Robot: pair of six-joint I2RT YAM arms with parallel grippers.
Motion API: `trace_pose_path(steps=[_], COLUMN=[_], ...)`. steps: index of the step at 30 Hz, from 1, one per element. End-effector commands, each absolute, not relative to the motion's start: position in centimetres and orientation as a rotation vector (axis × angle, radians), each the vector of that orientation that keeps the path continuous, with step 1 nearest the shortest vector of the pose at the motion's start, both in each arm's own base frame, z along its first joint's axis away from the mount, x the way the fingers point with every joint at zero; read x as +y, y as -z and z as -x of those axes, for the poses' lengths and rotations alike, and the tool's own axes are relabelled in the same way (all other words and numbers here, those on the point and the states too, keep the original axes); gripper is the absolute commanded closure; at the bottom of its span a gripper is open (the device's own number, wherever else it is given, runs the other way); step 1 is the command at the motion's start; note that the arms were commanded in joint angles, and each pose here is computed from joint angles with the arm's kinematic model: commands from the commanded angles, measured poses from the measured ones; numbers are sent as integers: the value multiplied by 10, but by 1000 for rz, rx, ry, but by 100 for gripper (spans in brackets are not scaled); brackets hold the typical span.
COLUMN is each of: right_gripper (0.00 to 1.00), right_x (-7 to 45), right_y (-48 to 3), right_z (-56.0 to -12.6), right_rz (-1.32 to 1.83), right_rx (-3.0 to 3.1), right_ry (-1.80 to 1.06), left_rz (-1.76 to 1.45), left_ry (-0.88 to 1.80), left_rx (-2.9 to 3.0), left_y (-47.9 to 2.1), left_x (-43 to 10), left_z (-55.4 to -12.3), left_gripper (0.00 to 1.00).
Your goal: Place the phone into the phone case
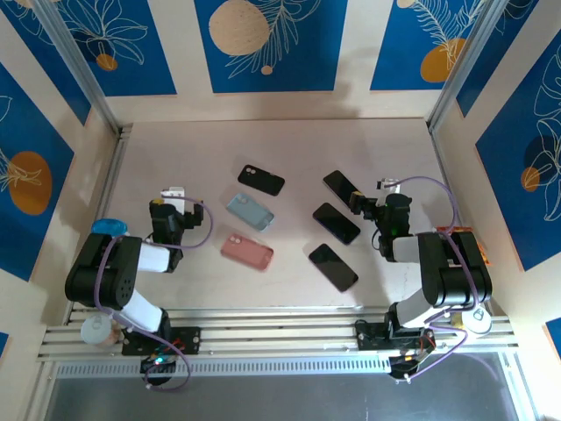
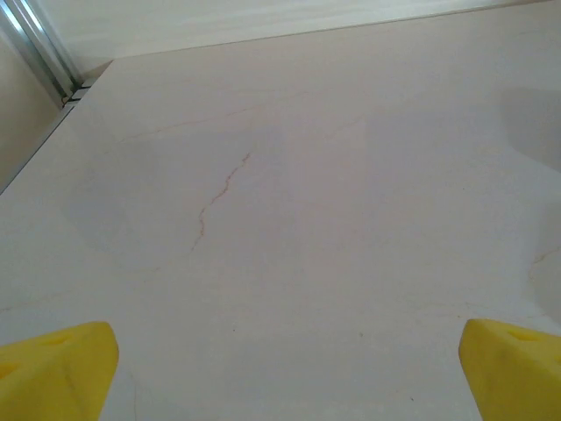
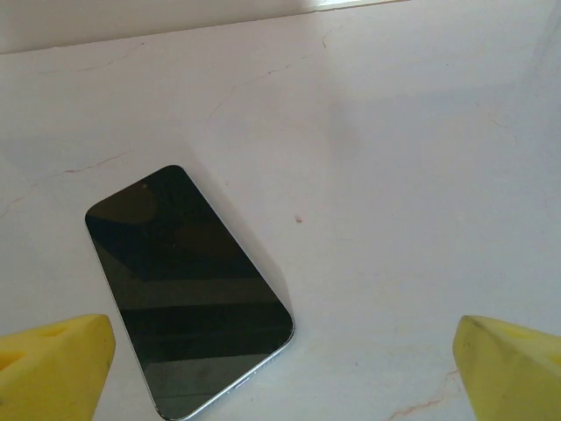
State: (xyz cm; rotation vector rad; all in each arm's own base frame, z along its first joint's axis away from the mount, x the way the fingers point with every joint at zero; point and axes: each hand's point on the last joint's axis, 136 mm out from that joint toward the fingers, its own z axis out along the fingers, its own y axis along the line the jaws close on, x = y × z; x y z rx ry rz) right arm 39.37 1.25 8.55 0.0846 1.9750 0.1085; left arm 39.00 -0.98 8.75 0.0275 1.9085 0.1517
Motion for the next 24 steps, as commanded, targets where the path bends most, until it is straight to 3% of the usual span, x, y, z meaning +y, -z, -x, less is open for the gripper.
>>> trace_pose_path(steps=[1, 24], right_gripper=[1, 1], right_x=[14, 14], right_y=[-93, -93], right_z=[-396, -396], right_rz=[-61, -62], right_rx=[1944, 1945], right_ry=[-109, -119], left_rz=[3, 30], left_ry=[-162, -187], left_rx=[1879, 1878], left_y=[-94, -96], left_x=[-4, 1], left_z=[-393, -392], left_gripper=[1, 1])
